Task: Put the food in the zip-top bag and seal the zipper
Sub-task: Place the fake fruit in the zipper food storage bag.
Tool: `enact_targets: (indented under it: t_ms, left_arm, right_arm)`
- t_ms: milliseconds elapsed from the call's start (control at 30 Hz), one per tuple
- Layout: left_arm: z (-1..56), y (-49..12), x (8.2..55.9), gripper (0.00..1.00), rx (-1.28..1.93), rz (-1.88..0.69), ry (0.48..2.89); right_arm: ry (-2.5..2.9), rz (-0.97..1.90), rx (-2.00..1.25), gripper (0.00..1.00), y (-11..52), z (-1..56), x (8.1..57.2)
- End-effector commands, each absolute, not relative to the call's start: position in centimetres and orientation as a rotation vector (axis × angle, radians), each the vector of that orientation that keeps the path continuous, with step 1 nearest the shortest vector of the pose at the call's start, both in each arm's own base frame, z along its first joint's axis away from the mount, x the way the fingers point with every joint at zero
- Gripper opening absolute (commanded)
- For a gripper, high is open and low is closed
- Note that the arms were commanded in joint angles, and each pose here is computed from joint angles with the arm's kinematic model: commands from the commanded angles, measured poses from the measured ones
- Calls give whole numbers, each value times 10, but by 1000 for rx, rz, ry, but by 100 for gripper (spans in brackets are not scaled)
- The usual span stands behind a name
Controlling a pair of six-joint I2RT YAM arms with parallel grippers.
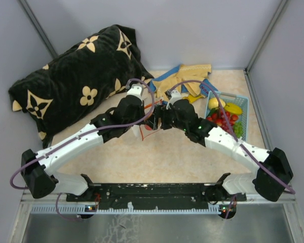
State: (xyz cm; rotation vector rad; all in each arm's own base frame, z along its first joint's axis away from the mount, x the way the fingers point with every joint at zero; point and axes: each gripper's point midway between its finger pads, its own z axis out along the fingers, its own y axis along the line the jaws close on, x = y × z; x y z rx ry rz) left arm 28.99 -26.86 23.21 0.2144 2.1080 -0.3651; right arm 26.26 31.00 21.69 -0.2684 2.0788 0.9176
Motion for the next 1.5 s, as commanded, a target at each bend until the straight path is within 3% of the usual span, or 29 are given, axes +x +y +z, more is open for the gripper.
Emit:
enact_targets:
  t_ms: [0, 267, 767, 1033, 1267, 1467]
  left_arm:
    - [251, -281, 290, 0, 162, -502, 2029]
    - [245, -277, 286, 0, 133, -541, 1985]
    - [242, -271, 281, 0, 143, -562, 1948]
    - [240, -269, 279, 0, 146, -562, 1948]
    - [239, -265, 276, 0, 153, -560, 1940]
    - [239, -260, 274, 0, 158, -562, 1916]
  right_arm:
    - [1976, 1030, -326, 69, 333, 249, 260]
    - [1982, 1034, -355, 78, 334, 248, 256]
    - [1971, 1005, -364, 79, 331, 257, 258]
    - [1944, 1011, -358, 97, 329, 267, 257]
    - [1900, 948, -345, 96, 310, 292, 262]
    - [1888, 733, -261, 91, 263, 304, 285]
